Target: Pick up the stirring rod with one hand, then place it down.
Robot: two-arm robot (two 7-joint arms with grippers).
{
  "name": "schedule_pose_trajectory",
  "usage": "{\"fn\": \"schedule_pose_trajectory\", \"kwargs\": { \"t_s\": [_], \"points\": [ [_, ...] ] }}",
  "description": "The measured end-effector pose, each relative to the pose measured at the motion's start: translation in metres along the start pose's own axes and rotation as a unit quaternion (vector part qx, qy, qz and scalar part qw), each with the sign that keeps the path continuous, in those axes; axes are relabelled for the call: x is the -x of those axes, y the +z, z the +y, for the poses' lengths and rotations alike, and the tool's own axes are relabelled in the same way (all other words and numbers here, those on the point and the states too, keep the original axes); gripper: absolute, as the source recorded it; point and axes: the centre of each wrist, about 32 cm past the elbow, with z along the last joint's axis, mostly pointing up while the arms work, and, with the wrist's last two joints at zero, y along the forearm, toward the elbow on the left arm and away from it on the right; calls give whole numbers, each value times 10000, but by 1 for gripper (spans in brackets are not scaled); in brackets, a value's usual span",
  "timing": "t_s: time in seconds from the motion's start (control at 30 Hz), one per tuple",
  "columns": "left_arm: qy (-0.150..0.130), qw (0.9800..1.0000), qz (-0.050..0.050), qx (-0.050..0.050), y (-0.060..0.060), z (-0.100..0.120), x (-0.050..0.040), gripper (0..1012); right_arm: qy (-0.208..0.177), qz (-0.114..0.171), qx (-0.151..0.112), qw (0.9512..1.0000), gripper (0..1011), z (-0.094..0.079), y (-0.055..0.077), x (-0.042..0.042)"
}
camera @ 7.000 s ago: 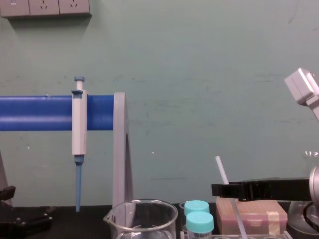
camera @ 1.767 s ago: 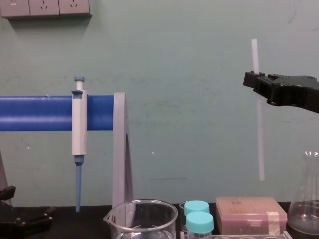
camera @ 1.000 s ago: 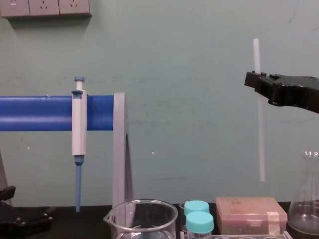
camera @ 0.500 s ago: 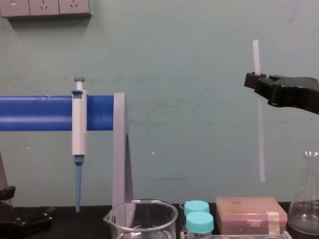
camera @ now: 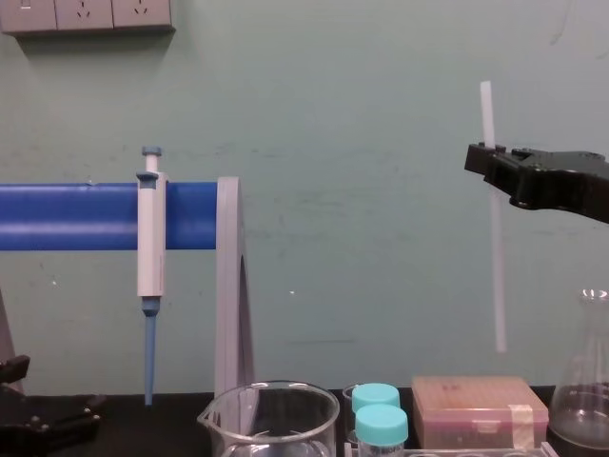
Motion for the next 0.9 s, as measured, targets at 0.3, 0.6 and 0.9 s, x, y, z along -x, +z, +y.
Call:
{"fn": "schedule_pose_trajectory", "kwargs": {
  "t_s": [0.3, 0.6, 0.9],
  "points": [
    [0, 10000, 0, 0, 0, 0, 0, 1000, 93, 96, -11, 9999, 72, -11, -45, -21],
    [0, 10000, 0, 0, 0, 0, 0, 1000, 582, 556, -122, 9967, 72, -119, -295, -98],
    [0, 10000, 0, 0, 0, 0, 0, 1000, 636, 721, 1, 9954, 72, -172, -532, -102]
  ]
}}
